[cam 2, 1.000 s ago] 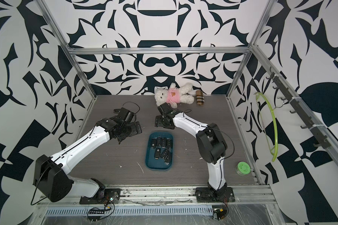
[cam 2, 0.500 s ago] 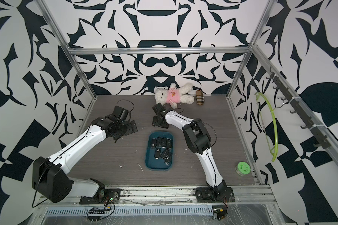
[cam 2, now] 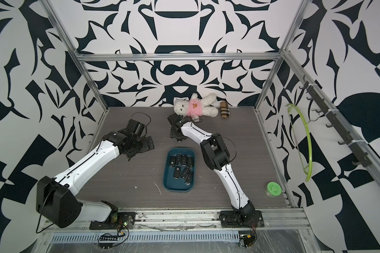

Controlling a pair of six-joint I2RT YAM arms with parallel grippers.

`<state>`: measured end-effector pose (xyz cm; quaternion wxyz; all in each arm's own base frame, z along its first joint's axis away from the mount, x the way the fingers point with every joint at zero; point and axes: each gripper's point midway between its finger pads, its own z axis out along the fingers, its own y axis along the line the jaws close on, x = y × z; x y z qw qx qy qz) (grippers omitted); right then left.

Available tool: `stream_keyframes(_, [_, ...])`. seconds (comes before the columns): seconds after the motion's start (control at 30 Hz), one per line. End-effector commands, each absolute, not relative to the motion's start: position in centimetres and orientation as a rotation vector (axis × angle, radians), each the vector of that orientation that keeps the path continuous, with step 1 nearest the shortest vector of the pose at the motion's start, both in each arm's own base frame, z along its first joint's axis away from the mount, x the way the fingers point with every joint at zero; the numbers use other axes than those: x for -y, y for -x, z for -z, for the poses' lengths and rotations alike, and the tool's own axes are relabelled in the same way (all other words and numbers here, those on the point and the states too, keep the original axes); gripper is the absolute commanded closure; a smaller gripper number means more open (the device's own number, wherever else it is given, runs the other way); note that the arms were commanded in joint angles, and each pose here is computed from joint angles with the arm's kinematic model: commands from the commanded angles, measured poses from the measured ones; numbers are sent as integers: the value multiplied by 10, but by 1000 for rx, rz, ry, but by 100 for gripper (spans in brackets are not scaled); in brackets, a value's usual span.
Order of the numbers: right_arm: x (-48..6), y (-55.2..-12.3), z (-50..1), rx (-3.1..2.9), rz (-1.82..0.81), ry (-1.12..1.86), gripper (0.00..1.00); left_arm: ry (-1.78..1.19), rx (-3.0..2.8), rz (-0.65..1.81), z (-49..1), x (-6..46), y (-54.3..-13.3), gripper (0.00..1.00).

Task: Place the car key into the storage box
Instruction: Pick up the car key from the center of the board.

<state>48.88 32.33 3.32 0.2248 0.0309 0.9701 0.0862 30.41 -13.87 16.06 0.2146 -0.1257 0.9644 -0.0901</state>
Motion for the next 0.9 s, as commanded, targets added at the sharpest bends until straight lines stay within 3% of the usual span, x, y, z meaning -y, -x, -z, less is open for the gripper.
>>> stream_keyframes(0.0, [-317,-486,-43,-2678,-161,-39,39,343,-2705,243,-159,136,-298,1])
stream_keyframes(0.33, [-305,-479,-39,-2675,-19,58,50,345,-2706,263,-156,139,-300,1])
stream_keyframes(0.67, [-311,-479,-34,-2681,-22,115,72,351,-2704,268,-158,137,-295,1])
stream_keyframes(0.87, [-314,-474,-86,-2607,-97,102,74,357,-2694,278,-159,136,-294,1])
